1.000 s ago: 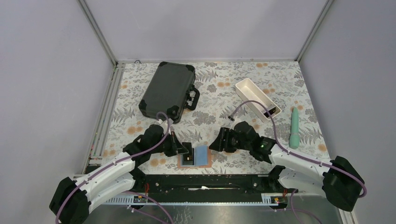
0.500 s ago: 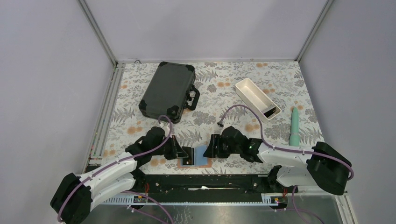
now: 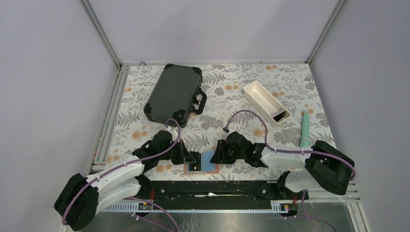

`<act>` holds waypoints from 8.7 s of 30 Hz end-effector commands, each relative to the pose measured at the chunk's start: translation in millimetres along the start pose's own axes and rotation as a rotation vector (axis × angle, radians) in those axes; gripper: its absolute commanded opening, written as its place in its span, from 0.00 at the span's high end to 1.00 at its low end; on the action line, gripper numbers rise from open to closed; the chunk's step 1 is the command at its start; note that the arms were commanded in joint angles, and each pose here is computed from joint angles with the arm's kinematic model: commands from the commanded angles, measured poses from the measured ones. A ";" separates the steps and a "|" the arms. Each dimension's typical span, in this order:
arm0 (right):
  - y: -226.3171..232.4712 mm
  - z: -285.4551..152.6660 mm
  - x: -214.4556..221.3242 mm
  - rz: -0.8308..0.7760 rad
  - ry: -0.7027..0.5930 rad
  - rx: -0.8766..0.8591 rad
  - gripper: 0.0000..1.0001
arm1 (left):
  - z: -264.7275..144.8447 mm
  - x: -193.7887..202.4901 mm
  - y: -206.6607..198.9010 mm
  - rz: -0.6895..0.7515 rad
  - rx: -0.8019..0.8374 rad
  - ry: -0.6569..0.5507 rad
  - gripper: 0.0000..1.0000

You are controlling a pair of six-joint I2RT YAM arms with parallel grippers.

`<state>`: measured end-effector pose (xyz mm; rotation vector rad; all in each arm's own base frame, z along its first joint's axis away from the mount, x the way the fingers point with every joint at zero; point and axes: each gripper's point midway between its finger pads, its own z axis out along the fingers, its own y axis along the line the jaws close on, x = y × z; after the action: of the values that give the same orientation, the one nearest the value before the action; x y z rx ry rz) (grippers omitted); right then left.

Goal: Put the credit cards into the card holder
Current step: Insert the credit card into the card holder.

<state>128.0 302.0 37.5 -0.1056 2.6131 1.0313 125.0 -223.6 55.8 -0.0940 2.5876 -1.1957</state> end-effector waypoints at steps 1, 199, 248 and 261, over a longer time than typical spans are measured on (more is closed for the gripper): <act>15.0 3.3 -6.6 -0.002 -0.023 -0.042 0.59 | 2.0 -2.6 -5.5 0.033 0.046 -0.004 1.00; -22.6 2.2 -6.7 -0.011 -0.052 0.128 1.00 | 54.4 8.8 -34.9 0.166 -0.240 0.133 0.47; -36.3 -27.6 -33.6 0.015 -0.196 0.235 0.54 | 56.0 -23.8 -43.8 0.229 -0.273 -0.016 0.49; -43.3 -14.7 -26.6 0.044 -0.174 0.217 0.61 | 65.0 -27.4 -37.0 0.221 -0.290 -0.026 0.48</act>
<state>151.5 253.2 26.6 0.0561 2.5876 0.6876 151.4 -279.3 38.5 0.1230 2.7130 -0.7133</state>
